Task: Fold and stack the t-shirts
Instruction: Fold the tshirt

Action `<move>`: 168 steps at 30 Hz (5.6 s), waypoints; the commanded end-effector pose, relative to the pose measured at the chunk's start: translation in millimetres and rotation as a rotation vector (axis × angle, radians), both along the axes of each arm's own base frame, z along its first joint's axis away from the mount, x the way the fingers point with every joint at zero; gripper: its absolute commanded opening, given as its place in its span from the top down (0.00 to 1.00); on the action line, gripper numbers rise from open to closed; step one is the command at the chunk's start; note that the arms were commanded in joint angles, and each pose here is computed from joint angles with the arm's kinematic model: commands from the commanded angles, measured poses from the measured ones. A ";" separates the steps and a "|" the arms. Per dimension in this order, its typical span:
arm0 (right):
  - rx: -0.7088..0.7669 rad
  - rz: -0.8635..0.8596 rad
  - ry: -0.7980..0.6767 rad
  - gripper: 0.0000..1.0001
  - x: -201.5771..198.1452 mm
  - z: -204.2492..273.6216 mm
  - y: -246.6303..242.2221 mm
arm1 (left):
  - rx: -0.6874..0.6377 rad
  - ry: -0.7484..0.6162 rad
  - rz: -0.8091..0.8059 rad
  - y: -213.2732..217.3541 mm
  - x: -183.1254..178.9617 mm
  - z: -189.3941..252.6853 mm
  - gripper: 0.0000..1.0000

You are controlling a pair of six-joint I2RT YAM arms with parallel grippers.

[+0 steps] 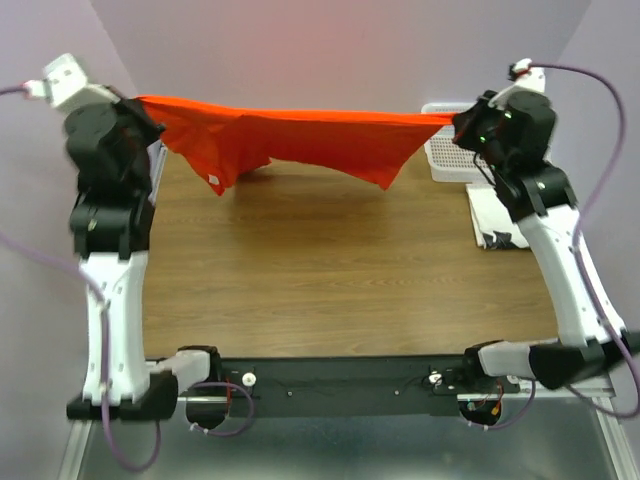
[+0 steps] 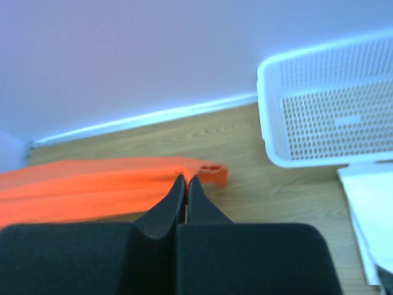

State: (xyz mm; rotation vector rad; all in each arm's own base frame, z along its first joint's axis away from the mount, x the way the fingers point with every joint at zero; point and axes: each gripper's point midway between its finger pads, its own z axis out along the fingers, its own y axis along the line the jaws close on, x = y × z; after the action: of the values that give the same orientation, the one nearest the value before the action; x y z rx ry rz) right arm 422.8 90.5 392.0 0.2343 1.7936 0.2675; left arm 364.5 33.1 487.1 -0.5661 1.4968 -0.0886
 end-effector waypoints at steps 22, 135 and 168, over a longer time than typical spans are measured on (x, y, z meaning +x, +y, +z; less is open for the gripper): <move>-0.294 0.065 -0.125 0.99 -77.4 39.1 -33.5 | 0.256 -0.118 -0.046 0.0 -15.0 46.5 1.00; -0.272 -0.024 0.744 0.97 12.6 -356.7 -46.6 | -0.244 0.830 -0.426 -73.3 55.4 -377.8 1.00; -0.332 0.860 0.367 0.61 -11.7 -284.3 265.1 | -0.094 0.819 -0.359 -55.4 139.4 -403.0 1.00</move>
State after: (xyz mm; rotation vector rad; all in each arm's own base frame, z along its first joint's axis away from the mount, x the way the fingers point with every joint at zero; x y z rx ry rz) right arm 422.3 307.0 111.4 -0.6101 2.2783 0.4207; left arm 485.7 -33.9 87.7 -0.4300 2.4212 -0.3164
